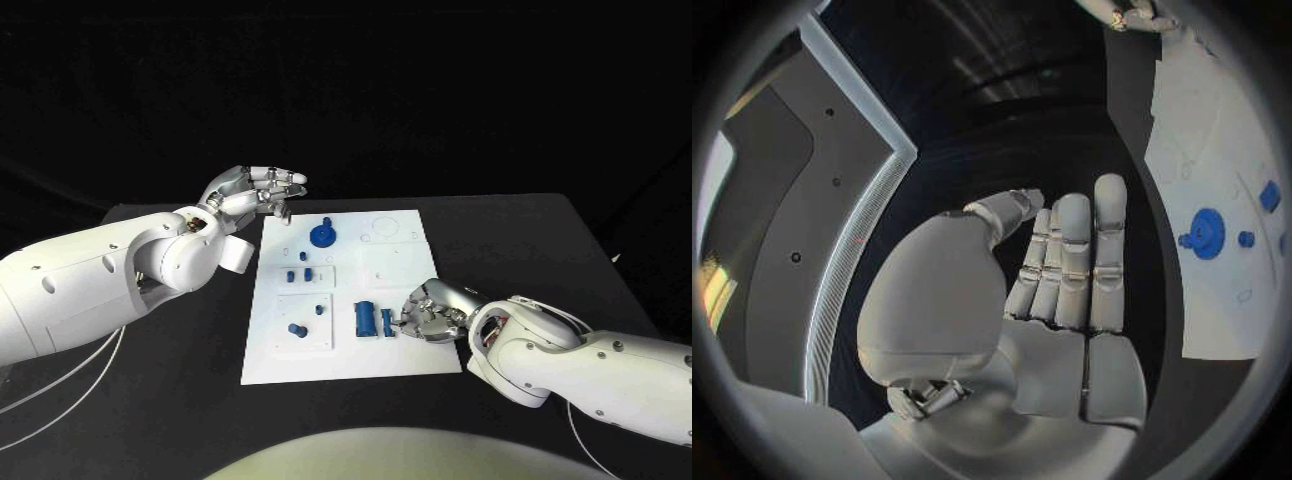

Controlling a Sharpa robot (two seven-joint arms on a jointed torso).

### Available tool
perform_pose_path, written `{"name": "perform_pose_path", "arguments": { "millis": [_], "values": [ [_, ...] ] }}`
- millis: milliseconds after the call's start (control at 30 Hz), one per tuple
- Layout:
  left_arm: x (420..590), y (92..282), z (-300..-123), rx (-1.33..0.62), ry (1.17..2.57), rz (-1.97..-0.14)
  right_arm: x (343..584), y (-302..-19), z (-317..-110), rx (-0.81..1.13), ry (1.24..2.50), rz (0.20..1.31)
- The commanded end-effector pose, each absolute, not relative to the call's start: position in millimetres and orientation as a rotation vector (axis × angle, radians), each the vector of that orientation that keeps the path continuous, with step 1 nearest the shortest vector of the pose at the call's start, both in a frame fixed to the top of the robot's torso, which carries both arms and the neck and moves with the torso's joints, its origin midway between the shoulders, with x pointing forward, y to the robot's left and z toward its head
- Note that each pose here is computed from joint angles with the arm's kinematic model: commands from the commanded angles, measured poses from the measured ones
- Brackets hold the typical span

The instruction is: Assemble the parts on the task board

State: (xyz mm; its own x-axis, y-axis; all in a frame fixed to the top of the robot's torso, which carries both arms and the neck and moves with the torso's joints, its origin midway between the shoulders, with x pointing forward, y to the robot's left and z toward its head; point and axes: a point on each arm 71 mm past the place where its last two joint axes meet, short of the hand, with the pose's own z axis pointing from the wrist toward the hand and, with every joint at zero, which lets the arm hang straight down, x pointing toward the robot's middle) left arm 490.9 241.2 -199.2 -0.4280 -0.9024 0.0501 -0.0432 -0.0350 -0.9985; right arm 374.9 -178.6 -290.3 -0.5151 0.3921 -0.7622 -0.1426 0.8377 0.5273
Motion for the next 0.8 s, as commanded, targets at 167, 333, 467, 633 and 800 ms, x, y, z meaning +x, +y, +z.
{"name": "perform_pose_path", "arguments": {
  "millis": [167,333,467,633,800],
  "values": [
    [489.9,240.6,-204.2,-1.044,1.521,-1.569,395,-184,-267,0.403,1.818,1.021],
    [489.5,240.0,-212.0,-1.072,1.508,-1.568,420,-199,-264,0.606,1.737,1.147],
    [490.3,241.4,-221.4,-1.108,1.479,-1.558,443,-214,-269,0.800,1.677,1.191],
    [494.6,246.5,-233.3,-1.164,1.414,-1.528,469,-229,-277,0.974,1.590,1.216],
    [502.4,253.4,-244.3,-1.232,1.322,-1.484,491,-239,-284,1.071,1.512,1.237]
  ]
}}
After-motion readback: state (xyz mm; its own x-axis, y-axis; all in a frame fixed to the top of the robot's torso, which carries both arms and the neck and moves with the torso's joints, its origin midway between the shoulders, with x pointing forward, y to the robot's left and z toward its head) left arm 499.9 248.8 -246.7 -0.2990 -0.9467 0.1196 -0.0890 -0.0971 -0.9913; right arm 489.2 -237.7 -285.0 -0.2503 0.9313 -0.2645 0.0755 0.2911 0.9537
